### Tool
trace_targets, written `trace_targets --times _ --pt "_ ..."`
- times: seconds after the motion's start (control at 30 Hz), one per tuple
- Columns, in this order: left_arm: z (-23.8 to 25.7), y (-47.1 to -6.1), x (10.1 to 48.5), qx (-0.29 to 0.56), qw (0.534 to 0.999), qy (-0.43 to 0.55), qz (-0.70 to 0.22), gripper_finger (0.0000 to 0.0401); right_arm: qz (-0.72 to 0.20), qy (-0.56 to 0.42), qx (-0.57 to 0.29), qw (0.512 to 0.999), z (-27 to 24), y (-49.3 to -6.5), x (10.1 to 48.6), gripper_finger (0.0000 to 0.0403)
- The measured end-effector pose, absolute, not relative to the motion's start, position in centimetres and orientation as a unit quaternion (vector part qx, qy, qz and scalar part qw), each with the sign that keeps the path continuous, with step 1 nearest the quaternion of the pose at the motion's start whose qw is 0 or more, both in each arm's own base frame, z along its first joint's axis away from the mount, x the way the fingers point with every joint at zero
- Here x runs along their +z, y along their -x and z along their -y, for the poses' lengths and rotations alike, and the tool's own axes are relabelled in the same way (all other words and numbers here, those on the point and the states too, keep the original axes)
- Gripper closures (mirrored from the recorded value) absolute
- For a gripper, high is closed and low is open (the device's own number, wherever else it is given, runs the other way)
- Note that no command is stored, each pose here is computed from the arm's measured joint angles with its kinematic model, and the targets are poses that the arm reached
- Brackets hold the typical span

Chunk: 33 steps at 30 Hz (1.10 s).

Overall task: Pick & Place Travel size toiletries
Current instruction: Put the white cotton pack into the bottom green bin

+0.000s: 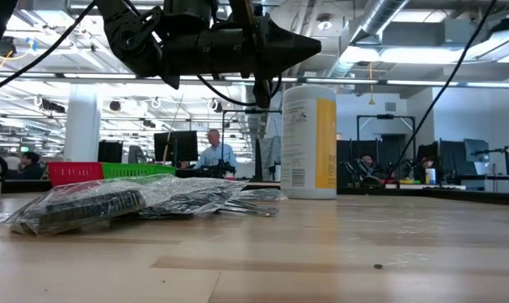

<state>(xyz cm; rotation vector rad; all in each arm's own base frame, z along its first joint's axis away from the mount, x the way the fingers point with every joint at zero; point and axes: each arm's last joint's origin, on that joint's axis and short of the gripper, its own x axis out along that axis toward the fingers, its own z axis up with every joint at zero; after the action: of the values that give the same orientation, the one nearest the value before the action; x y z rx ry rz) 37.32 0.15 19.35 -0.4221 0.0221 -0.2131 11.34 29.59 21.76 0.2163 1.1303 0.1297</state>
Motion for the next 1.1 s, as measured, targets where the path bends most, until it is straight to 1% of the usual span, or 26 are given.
trace_targets --times 0.3,0.47,0.6,0.93,1.1 --pt "-0.1 -37.3 19.3 -0.106 0.972 0.209 -0.011 0.0398 -0.544 -0.112 0.056 0.83 -29.7 -11.3 21.5 0.0402" --pt "-0.1 -37.3 19.3 -0.106 0.972 0.209 -0.011 0.0398 -0.542 -0.125 0.038 0.83 -29.6 -11.3 21.5 0.0391" --pt "-0.1 -37.3 19.3 -0.106 0.972 0.209 -0.011 0.0398 -0.53 -0.14 0.013 0.836 -29.4 -11.4 21.5 0.0372" --pt "-0.1 -37.3 19.3 -0.106 0.972 0.209 -0.011 0.0398 -0.532 -0.133 0.006 0.836 -29.2 -11.2 21.5 0.0315" --pt "-0.1 -37.3 19.3 -0.106 0.972 0.209 -0.011 0.0398 -0.532 -0.135 0.008 0.836 -28.6 -11.0 22.3 0.0286"
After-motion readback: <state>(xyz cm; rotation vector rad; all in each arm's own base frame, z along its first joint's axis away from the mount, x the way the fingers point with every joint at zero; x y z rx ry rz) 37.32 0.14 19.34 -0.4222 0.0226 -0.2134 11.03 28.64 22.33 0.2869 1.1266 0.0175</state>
